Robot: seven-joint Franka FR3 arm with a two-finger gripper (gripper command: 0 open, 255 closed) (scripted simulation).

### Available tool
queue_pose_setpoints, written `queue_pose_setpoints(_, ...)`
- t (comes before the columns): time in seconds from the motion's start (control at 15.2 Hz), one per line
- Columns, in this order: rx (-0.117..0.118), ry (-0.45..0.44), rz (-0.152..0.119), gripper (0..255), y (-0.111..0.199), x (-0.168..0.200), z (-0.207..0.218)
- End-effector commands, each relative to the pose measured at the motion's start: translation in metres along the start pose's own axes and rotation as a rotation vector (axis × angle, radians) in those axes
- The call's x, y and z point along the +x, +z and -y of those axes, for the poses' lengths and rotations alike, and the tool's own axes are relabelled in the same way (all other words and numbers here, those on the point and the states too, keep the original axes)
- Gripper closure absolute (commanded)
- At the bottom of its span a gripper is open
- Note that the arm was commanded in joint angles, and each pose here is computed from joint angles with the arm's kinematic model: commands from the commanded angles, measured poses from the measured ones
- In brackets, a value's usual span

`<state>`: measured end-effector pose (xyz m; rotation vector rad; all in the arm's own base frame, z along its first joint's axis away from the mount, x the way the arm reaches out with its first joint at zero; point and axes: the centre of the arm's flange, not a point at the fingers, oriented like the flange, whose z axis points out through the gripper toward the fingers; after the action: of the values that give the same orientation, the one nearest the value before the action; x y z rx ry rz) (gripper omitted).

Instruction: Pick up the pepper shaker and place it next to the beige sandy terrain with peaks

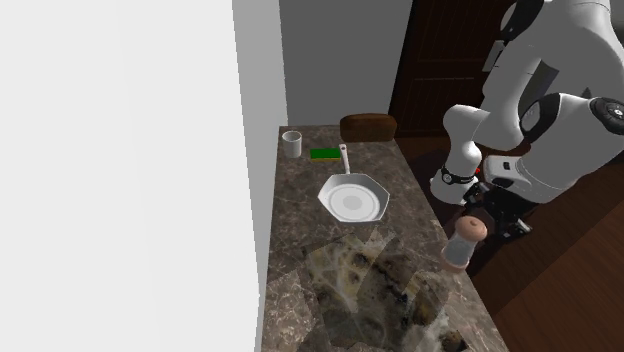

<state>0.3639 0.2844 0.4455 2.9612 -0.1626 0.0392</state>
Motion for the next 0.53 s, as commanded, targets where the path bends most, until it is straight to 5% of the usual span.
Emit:
queue_pose_setpoints(0.0,0.000,0.000,0.000,255,0.011,0.000,0.001)
queue_pose_setpoints(0.46,0.000,0.000,0.000,255,0.040,-0.001,0.006)
